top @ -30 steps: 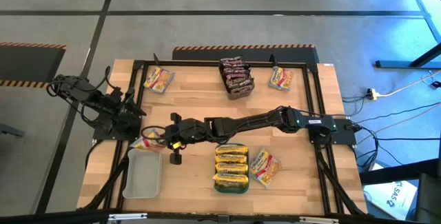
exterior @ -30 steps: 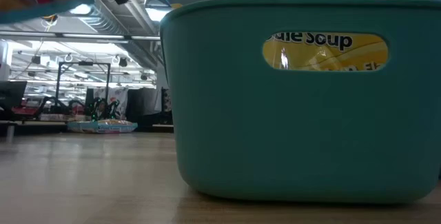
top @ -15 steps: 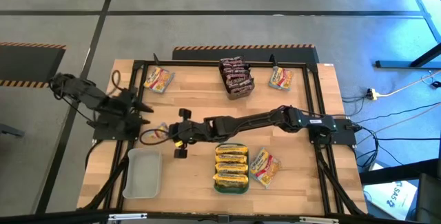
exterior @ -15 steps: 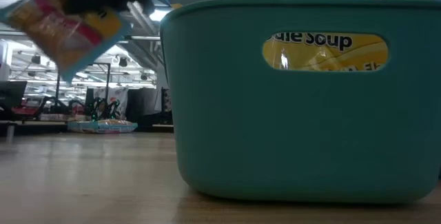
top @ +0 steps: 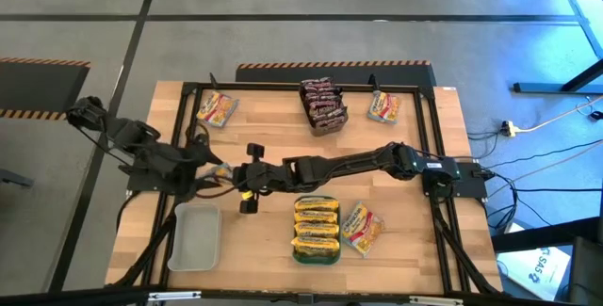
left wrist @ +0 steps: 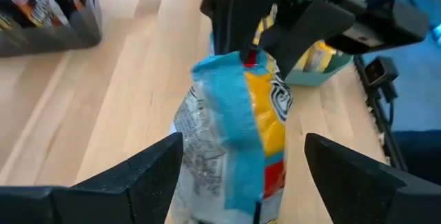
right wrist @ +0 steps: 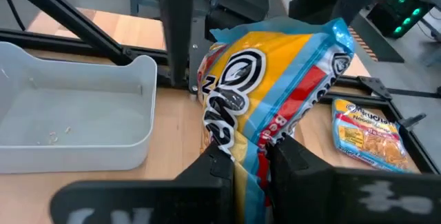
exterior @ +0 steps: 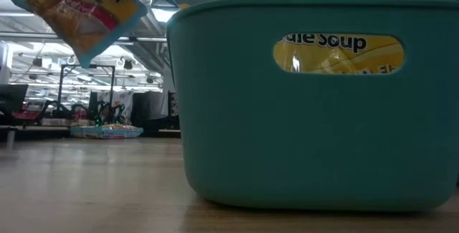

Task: Sort Maruchan noodles
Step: Put the blue noodle pack into the white bin

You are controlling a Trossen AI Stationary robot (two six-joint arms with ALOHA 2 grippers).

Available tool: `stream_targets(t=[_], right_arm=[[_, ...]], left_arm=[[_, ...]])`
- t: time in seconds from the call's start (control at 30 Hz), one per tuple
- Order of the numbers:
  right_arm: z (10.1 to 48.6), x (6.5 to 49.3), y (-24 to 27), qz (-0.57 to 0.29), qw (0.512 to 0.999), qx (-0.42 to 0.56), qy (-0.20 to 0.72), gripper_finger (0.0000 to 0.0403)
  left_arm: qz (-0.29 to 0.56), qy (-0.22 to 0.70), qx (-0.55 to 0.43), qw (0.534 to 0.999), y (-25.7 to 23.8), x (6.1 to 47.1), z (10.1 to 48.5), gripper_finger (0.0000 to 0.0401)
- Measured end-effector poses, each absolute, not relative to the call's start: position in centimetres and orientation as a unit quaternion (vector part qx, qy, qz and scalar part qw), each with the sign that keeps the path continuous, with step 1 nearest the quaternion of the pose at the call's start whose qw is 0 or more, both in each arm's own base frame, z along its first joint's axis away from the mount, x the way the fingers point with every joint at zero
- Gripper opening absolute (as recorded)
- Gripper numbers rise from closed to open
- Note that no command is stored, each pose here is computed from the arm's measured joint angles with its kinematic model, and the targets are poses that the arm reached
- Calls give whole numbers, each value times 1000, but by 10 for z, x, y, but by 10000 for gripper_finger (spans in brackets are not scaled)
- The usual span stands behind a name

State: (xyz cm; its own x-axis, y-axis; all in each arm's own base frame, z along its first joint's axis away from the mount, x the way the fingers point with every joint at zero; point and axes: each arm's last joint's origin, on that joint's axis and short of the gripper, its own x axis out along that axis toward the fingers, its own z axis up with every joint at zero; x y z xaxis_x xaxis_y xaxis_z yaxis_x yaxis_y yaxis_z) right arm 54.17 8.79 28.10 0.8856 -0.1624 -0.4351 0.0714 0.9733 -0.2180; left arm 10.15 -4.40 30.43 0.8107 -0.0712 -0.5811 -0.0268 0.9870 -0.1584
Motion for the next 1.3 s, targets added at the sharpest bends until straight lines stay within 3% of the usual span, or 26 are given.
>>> stream_targets(t=[0.23,0.47,0.57,0.73,0.97,1.07,1.3], right_arm=[[280,542,88,-61,966,-90,235,28],[279,542,89,-39,970,-57,232,33],[280,542,90,-36,970,-54,233,61],[297,528,94,-25,964,-59,257,145],[299,508,99,-28,939,-70,334,246],[287,499,104,-55,915,-88,389,265],[239,510,105,-80,918,-100,376,270]], left_arm=[[5,352,-78,933,-54,120,294,277],[14,369,-68,927,-56,124,290,201],[13,369,-65,927,-56,124,289,167],[16,377,-60,924,-54,120,288,122],[-3,350,-68,934,-53,102,295,105],[-6,347,-76,935,-54,92,295,107],[-11,334,-40,942,-61,80,294,109]])
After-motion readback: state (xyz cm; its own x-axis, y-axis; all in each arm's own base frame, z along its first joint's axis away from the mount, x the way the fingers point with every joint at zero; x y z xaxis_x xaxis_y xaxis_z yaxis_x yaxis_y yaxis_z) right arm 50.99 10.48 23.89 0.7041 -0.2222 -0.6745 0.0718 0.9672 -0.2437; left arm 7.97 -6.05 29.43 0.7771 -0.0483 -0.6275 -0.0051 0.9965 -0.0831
